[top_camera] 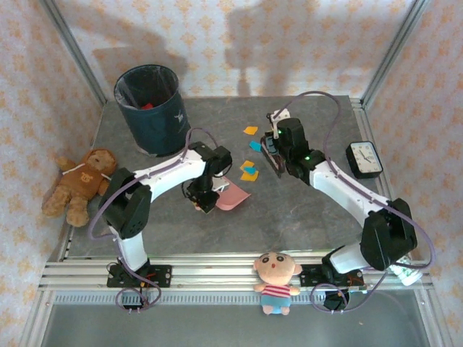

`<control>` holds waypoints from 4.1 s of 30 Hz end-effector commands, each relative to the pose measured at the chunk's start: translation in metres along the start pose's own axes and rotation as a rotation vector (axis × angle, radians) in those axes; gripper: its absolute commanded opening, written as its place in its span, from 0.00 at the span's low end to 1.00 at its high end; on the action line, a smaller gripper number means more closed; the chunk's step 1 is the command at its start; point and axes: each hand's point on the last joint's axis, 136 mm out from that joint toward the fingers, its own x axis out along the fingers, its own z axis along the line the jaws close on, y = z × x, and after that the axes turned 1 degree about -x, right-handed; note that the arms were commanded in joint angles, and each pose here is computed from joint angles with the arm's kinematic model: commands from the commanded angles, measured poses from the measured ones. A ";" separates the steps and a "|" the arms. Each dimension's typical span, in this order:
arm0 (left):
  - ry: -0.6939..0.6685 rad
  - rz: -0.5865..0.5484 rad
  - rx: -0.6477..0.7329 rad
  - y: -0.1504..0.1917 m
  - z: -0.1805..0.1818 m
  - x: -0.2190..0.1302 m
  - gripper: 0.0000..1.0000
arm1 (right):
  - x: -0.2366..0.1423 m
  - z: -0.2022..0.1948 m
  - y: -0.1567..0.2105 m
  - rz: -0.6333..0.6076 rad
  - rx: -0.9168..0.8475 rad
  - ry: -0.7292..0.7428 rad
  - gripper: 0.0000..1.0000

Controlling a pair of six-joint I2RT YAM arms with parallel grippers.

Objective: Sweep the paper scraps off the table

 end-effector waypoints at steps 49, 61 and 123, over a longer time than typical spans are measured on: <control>-0.078 0.021 -0.028 -0.047 0.027 0.002 0.00 | -0.035 0.047 -0.003 -0.092 0.027 -0.134 0.00; -0.074 0.020 -0.075 -0.025 0.047 0.003 0.00 | -0.026 -0.031 -0.026 -0.186 0.194 0.119 0.00; -0.067 0.021 -0.045 -0.025 0.043 0.005 0.00 | 0.082 0.070 0.016 0.077 -0.284 -0.302 0.00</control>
